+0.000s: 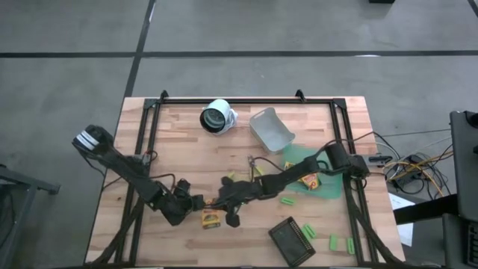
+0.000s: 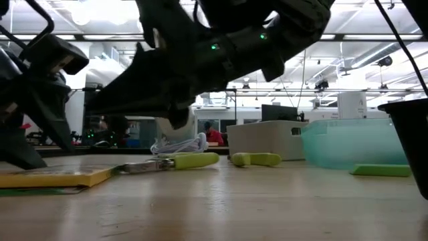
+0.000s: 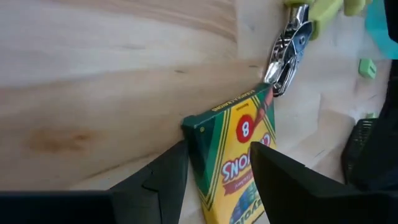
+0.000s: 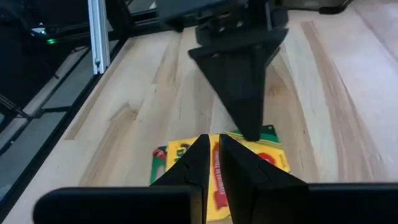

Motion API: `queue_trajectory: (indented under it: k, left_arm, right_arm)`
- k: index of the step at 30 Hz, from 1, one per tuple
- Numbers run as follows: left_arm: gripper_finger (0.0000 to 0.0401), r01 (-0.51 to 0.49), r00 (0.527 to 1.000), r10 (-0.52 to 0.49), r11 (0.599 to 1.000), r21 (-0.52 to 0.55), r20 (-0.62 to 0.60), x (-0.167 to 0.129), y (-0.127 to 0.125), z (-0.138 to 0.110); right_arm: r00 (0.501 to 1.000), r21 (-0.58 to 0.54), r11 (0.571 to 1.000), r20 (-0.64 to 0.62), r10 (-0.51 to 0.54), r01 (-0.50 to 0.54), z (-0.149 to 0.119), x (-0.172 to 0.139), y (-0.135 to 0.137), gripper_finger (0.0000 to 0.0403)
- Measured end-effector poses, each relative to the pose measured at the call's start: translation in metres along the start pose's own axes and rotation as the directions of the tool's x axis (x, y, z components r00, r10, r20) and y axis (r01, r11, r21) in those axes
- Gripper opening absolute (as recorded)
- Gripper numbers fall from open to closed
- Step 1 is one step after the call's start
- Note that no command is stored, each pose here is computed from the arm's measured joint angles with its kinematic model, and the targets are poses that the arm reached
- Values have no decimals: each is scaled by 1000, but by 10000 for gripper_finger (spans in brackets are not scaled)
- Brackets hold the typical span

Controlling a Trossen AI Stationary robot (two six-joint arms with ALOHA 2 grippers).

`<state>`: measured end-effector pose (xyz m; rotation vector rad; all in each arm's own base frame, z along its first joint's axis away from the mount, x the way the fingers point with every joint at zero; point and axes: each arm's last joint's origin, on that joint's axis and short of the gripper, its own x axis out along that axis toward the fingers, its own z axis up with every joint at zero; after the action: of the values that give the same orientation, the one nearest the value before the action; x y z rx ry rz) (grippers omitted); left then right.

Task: Pick & Place School Supplies
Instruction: Put the yellow crayon box into the green bin

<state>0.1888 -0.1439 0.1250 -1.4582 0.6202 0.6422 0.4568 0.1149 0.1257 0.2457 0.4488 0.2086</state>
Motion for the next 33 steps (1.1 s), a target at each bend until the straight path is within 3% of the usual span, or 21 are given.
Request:
queue_trajectory:
  k: [14, 27, 33]
  left_arm:
    - [181, -3, 1000, 2, 1000, 21, 4, 26, -36, -17]
    - [181, 22, 999, -22, 1000, -3, -28, 34, -58, -17]
    - [181, 2, 990, 0, 1000, 13, -138, 30, -63, -21]
  right_arm:
    - [995, 25, 1000, -95, 11, -9, -30, -38, 15, 34]
    - [994, 18, 999, -99, 39, -38, -36, -42, 30, 34]
    - [994, 14, 999, -97, 39, -38, -33, -41, 31, 34]
